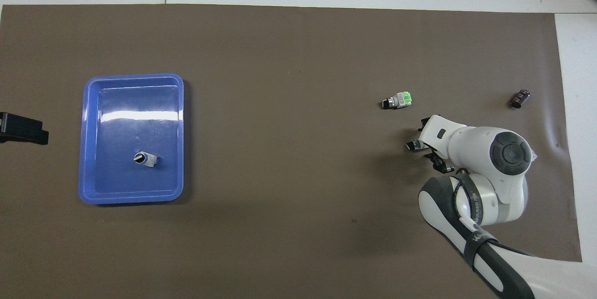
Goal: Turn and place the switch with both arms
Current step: 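Reach the right gripper down and grasp the small white switch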
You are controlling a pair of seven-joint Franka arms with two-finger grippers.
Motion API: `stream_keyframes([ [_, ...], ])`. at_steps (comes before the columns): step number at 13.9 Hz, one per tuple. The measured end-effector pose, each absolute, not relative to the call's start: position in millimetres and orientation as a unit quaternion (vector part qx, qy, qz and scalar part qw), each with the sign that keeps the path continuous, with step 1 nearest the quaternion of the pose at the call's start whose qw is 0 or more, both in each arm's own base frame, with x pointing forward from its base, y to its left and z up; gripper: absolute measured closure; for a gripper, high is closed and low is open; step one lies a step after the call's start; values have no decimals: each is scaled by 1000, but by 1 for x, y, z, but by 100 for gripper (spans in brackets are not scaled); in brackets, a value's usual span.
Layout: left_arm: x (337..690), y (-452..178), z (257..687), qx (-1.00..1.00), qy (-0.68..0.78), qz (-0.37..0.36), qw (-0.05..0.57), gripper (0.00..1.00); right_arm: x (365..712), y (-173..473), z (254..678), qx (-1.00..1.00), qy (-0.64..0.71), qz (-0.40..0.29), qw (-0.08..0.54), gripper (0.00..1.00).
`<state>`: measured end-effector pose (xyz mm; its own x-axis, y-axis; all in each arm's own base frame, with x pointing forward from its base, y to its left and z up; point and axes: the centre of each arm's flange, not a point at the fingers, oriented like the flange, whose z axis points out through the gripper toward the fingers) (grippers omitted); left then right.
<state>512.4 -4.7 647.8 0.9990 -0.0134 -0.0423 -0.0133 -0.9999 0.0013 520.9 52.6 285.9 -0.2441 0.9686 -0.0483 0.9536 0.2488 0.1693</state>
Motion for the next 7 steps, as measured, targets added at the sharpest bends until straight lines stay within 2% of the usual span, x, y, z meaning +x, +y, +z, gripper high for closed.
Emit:
stream_keyframes([
  [3,512,-6,648,1000,-8,-21,0,0,519,53,287,598,797,45,67,65],
  [7,512,-7,648,1000,-9,-21,0,0,519,56,288,567,821,30,57,67],
])
